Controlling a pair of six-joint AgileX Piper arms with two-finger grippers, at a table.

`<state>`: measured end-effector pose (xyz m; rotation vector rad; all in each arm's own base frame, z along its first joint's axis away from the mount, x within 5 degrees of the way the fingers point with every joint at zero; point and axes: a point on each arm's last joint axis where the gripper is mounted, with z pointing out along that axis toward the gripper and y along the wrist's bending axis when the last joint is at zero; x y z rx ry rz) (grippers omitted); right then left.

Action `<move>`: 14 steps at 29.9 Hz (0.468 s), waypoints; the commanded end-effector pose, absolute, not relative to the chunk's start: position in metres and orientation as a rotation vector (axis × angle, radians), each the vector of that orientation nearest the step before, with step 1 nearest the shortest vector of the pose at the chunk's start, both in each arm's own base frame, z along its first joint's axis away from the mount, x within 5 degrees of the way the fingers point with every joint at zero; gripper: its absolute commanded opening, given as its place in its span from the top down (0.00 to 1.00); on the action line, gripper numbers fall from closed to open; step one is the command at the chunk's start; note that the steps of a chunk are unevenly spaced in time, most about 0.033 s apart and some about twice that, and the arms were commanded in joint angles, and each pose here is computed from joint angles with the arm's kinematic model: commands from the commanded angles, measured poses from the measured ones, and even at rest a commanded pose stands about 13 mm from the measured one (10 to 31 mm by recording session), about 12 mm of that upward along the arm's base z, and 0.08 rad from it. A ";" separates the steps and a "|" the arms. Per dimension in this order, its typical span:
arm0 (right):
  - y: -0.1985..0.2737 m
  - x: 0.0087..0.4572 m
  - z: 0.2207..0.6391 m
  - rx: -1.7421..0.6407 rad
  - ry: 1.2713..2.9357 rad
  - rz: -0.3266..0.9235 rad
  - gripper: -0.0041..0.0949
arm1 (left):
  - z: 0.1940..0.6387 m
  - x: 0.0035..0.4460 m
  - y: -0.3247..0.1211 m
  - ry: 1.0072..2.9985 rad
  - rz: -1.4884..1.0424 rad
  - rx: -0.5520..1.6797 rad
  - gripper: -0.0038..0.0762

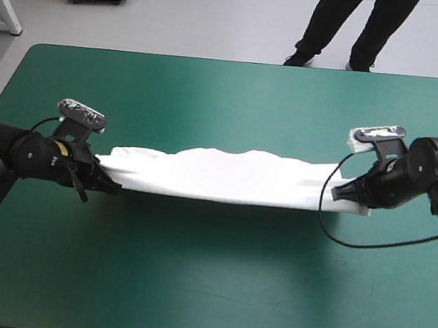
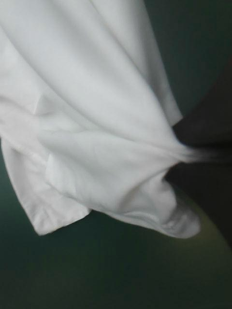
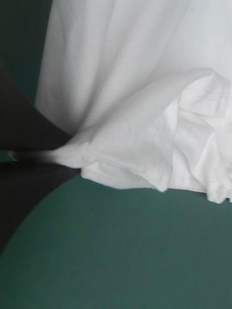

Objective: Fold the cloth

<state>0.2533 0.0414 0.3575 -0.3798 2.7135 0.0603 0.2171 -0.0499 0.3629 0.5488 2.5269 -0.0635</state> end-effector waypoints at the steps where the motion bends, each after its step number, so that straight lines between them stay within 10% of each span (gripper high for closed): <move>1: 0.043 0.272 0.379 -0.370 2.613 0.037 0.96 | 0.381 0.236 -0.050 2.434 -0.007 0.518 0.98; 14: 0.054 0.358 0.348 -0.381 2.646 0.017 0.98 | 0.333 0.307 -0.065 2.496 -0.008 0.527 0.98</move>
